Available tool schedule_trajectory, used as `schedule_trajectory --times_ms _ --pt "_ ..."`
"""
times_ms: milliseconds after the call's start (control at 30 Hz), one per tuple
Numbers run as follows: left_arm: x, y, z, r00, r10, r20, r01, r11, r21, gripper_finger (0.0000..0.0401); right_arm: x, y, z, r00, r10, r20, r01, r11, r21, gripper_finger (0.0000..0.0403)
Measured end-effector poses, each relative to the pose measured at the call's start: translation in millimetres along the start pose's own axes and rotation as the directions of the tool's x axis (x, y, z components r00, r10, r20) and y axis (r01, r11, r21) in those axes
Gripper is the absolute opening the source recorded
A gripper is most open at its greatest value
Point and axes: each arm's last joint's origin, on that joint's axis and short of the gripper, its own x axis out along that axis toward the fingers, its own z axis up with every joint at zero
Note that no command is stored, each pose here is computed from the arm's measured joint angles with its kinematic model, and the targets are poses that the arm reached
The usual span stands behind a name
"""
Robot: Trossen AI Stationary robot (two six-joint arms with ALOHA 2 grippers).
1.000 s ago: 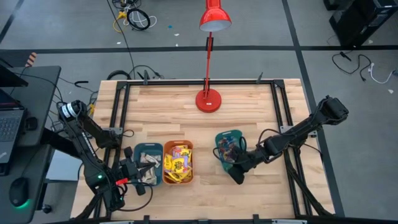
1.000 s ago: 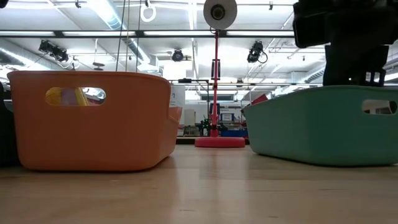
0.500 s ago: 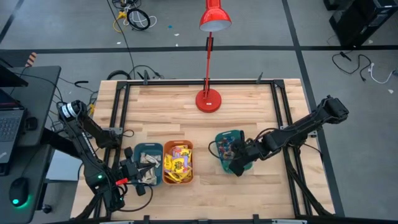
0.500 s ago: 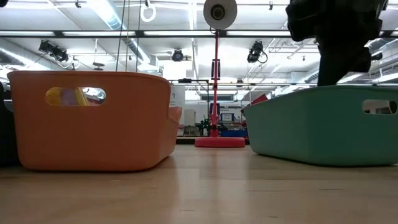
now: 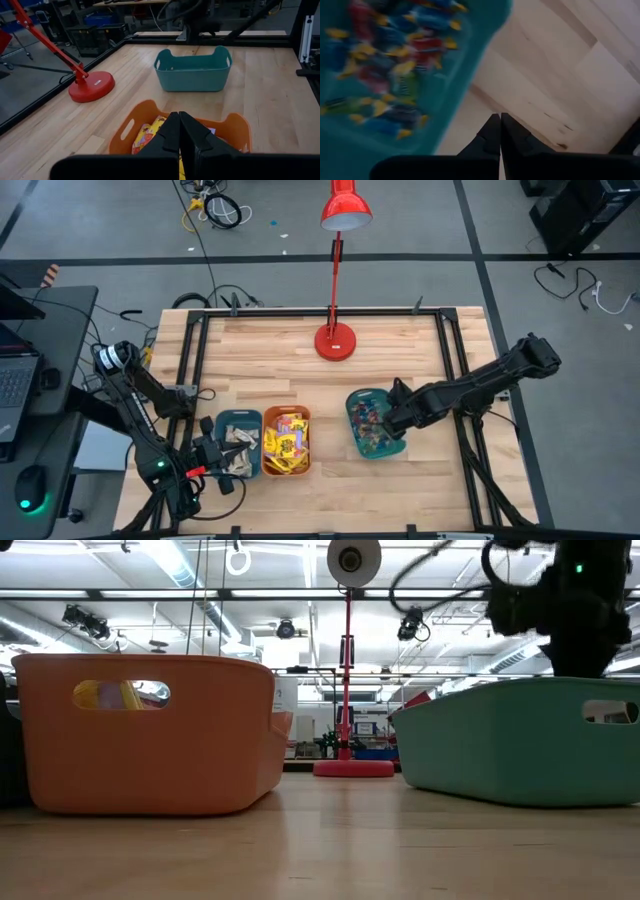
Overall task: Sort candy
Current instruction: Move the green bin to the right of the orange bin
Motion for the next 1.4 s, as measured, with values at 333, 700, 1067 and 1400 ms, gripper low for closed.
schedule_trajectory --times_ms 333,700,1067,1400 --pt "0.1 0.0 0.0 1.000 0.000 0.000 0.000 1.000 0.000 0.0000 37.7 -3.0 -3.3 0.997 0.072 -0.018 -0.071 0.997 0.041 0.0000" --pt "0.1 0.0 0.0 1.000 0.000 0.000 0.000 1.000 0.000 0.0000 53.7 11.0 -2.8 0.958 0.282 0.058 -0.285 0.957 0.053 0.0000" --pt "0.0 0.1 0.0 1.000 0.000 0.000 0.000 1.000 0.001 0.0000 51.4 19.1 4.9 0.922 0.371 0.105 -0.374 0.927 0.007 0.0000" --pt "0.0 0.1 0.0 1.000 0.001 0.000 -0.001 1.000 0.002 0.0000 52.7 16.5 19.2 0.911 0.388 0.142 -0.385 0.922 -0.052 0.0000"
